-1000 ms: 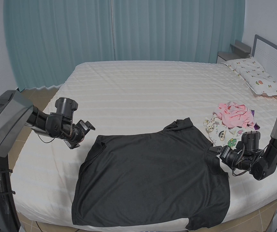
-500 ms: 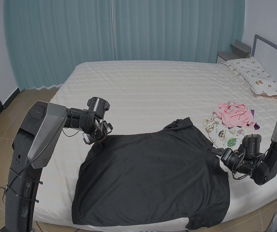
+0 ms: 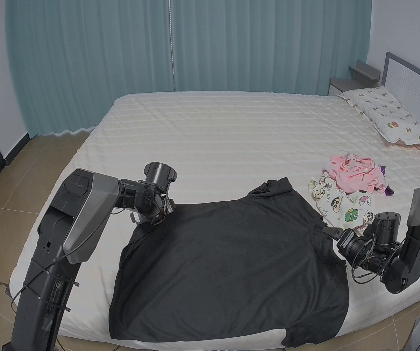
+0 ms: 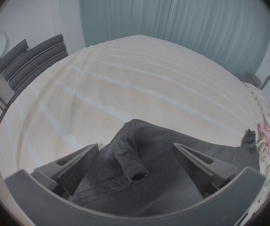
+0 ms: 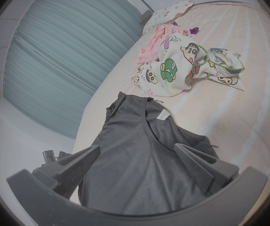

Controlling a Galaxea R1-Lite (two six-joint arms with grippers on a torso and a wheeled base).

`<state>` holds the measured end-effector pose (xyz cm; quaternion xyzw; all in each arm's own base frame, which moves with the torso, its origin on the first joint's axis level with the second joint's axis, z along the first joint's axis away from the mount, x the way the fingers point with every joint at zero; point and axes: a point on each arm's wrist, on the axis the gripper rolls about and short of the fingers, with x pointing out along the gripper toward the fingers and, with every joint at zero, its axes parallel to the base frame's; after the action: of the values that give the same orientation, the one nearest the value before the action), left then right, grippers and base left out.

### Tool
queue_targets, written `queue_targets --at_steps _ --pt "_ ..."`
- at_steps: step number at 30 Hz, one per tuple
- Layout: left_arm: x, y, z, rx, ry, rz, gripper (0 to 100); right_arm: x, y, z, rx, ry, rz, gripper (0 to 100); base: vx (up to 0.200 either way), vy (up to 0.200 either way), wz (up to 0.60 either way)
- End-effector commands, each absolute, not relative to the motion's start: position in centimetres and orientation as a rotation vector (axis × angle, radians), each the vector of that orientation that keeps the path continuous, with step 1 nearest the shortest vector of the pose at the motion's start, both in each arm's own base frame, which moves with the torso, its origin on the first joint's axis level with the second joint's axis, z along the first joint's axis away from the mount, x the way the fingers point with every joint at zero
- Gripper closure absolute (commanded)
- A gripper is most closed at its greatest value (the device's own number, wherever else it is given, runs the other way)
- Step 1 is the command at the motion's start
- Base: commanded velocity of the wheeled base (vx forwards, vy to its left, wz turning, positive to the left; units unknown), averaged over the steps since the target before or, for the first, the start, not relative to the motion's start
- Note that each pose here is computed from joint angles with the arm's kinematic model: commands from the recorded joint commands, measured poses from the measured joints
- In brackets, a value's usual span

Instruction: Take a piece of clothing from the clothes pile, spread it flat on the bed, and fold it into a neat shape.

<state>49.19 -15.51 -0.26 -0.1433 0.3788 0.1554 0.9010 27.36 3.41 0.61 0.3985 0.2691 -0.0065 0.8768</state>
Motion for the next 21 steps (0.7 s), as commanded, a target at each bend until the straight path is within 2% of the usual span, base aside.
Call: queue_targets --at_steps 1,9,21 --pt "49.3 -15.2 -0.3 -0.3 0.782 0.33 100 26.9 3.4 0.1 0.833 0.593 -0.015 0 0.0 0.0 0.0" --pt "49.7 -13.1 2.7 -0.337 0.732 0.357 100 26.8 3.4 0.0 0.836 0.6 -0.015 0 0.0 0.0 0.0" --pt "50.6 -9.4 3.1 -0.373 0.712 0.409 100 26.7 3.4 -0.2 0.839 0.61 -0.021 0 0.0 0.0 0.0"
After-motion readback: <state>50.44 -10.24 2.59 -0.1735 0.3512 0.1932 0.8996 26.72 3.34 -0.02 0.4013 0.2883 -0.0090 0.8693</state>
